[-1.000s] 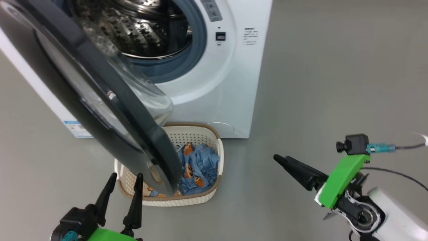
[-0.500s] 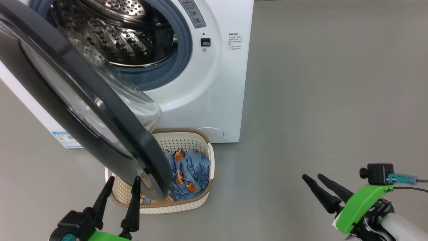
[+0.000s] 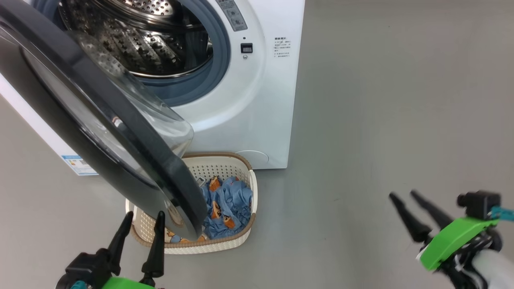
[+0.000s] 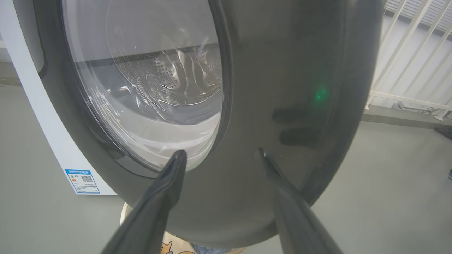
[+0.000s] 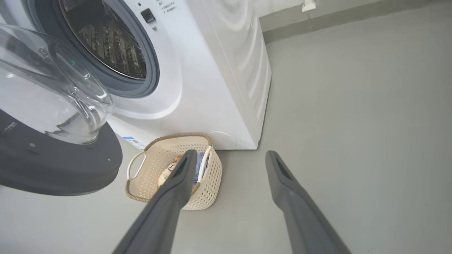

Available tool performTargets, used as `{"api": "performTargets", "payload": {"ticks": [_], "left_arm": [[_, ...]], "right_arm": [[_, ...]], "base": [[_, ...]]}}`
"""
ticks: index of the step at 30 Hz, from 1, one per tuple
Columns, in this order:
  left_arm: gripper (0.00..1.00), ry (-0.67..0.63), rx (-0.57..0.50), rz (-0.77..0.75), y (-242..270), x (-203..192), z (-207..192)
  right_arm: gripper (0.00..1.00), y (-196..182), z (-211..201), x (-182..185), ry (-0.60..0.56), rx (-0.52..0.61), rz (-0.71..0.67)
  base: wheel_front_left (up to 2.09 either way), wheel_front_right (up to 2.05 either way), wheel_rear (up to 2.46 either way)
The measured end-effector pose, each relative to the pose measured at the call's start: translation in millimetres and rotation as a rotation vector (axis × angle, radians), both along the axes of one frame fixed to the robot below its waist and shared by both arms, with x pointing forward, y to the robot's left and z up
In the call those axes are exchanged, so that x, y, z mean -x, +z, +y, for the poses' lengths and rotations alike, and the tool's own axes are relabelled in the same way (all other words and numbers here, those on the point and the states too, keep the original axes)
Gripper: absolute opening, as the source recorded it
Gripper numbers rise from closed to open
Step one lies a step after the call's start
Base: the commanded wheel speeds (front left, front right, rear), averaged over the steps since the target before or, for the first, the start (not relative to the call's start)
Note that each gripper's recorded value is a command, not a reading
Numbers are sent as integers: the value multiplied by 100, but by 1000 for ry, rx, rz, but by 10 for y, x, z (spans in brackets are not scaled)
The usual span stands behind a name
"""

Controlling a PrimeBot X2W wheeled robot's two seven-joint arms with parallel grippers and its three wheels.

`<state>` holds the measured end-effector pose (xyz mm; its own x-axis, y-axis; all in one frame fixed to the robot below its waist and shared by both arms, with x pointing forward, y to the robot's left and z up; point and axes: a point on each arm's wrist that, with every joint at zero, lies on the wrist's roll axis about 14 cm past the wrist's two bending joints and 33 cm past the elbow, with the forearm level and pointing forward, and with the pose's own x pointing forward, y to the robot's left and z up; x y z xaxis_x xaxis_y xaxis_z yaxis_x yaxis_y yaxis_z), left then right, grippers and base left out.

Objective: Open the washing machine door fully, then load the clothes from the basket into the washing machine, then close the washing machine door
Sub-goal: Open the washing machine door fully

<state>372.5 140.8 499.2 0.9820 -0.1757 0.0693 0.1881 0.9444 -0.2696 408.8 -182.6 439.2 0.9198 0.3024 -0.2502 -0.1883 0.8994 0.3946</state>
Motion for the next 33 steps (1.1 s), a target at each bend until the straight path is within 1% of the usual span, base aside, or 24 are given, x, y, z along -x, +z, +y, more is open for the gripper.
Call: {"api": "performTargets", "payload": {"ticks": [2,4,7,9,14,23,26,33], "left_arm": [[100,2,0,1,-3,-3,6],[100,3,0,1,-3,-6,9],[100,4,0,2,-6,-7,14],[100,6,0,3,-9,-7,20],[100,11,-1,1,-3,0,37],[100,18,-3,-2,8,15,61],[100,20,-4,-2,8,22,68],[100,27,-5,9,-27,36,89]], "right_arm": [[100,149,-83,-93,-17,35,-66],[100,251,-127,-122,-43,43,-115],[100,279,-173,-75,-63,82,-155],[100,370,-248,-65,-92,127,-209],[100,539,-411,-44,-173,179,-290],[100,516,-461,84,-223,199,-300],[100,481,-482,123,-231,211,-291],[100,326,-449,208,-236,203,-246]], "base": [[0,0,0],[0,0,0],[0,0,0],[0,0,0],[0,0,0],[0,0,0],[0,0,0],[0,0,0]]}}
